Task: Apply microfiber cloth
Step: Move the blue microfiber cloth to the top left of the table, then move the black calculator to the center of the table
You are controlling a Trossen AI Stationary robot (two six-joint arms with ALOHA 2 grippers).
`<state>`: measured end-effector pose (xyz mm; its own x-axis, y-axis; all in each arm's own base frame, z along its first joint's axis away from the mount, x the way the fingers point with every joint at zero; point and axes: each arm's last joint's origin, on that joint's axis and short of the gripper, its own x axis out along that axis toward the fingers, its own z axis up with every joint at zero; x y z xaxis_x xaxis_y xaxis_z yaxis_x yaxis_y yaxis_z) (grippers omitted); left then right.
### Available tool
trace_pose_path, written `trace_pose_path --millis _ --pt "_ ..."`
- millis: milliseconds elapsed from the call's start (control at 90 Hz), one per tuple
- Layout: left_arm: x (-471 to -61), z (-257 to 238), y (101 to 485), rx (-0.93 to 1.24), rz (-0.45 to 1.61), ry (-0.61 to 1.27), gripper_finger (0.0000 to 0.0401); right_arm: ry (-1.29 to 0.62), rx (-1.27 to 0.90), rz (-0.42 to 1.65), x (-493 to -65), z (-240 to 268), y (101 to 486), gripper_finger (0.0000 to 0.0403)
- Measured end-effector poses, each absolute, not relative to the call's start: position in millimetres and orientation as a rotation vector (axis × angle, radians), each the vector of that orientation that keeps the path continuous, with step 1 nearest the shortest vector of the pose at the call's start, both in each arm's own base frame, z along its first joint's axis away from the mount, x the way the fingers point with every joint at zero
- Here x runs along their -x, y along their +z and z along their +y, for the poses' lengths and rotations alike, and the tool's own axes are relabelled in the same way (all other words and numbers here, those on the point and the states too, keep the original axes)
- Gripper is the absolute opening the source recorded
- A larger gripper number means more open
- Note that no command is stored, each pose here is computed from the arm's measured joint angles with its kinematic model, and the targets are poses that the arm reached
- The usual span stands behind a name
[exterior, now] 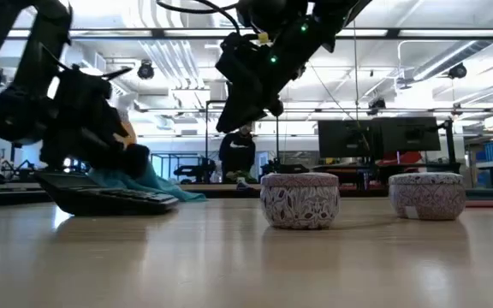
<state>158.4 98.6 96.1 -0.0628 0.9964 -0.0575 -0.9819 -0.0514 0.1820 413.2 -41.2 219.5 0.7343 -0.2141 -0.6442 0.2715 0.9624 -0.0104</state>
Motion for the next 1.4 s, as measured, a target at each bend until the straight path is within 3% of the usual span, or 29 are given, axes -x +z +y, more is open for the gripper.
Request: trace_pose_path --millis 378,956,1200,1400 --pt "-143.7 85.9 117.9 -0.017 0.051 1.392 0.0016 -0.054 -0.135 0.567 -453.6 -24.2 159.4 0.0075" --pt "-150.3 79.1 137.1 -0.036 -0.007 0.968 0.0222 0.020 -0.083 0.581 -483.9 -18.7 145.3 0.0002" --pt "-149.2 77.7 144.0 -0.021 -0.056 0.944 0.0277 0.029 -0.098 0.584 -486.5 -12.1 133.2 0.0000" --pt "-149.5 77.9 149.6 -0.030 -0.085 0.945 0.0296 0.030 -0.107 0.604 -486.8 -9.2 126.2 0.0000"
